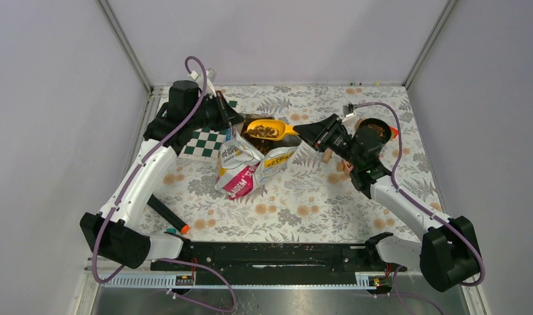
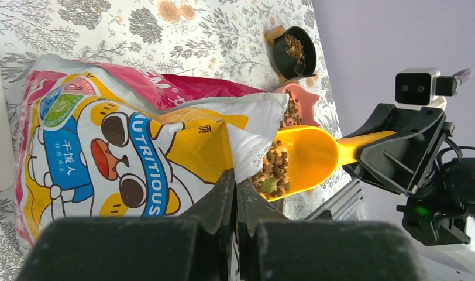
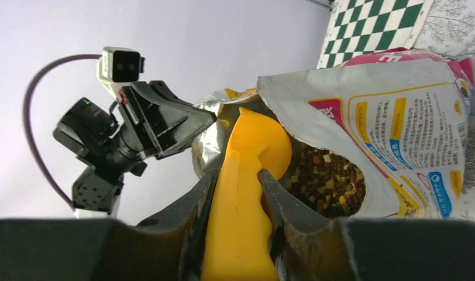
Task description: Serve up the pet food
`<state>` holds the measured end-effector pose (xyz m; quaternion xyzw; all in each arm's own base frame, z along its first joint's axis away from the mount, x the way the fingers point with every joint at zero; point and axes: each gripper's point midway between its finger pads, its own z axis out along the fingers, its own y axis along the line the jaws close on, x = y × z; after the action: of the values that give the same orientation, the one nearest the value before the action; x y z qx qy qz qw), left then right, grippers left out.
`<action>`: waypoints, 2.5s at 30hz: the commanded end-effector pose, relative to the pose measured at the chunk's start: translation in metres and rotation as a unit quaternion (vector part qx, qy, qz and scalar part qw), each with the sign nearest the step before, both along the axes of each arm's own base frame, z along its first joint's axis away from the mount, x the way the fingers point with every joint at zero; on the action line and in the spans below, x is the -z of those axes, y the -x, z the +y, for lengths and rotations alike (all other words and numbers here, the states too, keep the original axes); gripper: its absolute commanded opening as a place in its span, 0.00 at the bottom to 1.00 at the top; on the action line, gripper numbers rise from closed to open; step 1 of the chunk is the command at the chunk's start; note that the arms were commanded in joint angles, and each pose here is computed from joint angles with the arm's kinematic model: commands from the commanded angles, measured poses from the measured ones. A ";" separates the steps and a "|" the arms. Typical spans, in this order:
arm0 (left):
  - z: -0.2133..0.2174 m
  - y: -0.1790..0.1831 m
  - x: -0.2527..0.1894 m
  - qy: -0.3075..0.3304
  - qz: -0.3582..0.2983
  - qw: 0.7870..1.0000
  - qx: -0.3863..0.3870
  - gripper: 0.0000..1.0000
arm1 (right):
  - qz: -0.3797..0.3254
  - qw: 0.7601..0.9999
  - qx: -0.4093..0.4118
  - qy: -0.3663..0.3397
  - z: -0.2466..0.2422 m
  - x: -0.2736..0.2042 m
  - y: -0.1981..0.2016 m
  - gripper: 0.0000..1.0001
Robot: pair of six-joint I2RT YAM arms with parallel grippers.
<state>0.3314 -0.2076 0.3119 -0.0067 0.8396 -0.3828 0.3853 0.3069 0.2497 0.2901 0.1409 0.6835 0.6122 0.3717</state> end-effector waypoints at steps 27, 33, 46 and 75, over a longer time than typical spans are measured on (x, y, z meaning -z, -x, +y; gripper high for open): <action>0.027 0.002 -0.026 0.034 -0.047 0.997 -0.045 0.00 | -0.111 0.969 0.201 -0.094 -0.117 -0.070 -0.004 0.00; 0.026 0.002 -0.024 0.034 -0.044 0.998 -0.041 0.00 | -0.093 0.953 0.276 -0.079 -0.173 -0.049 -0.026 0.00; 0.025 0.006 -0.012 0.036 -0.036 0.998 -0.030 0.00 | 0.027 0.888 0.458 -0.028 -0.299 0.046 -0.035 0.00; 0.022 0.001 0.003 0.043 -0.016 0.999 -0.024 0.00 | 0.121 0.816 0.499 0.266 -0.378 0.073 -0.057 0.00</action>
<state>0.3320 -0.1860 0.3068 -0.0404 0.8202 -0.4020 0.4049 0.3592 -0.1190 0.1997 0.4565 0.6767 0.1489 0.5581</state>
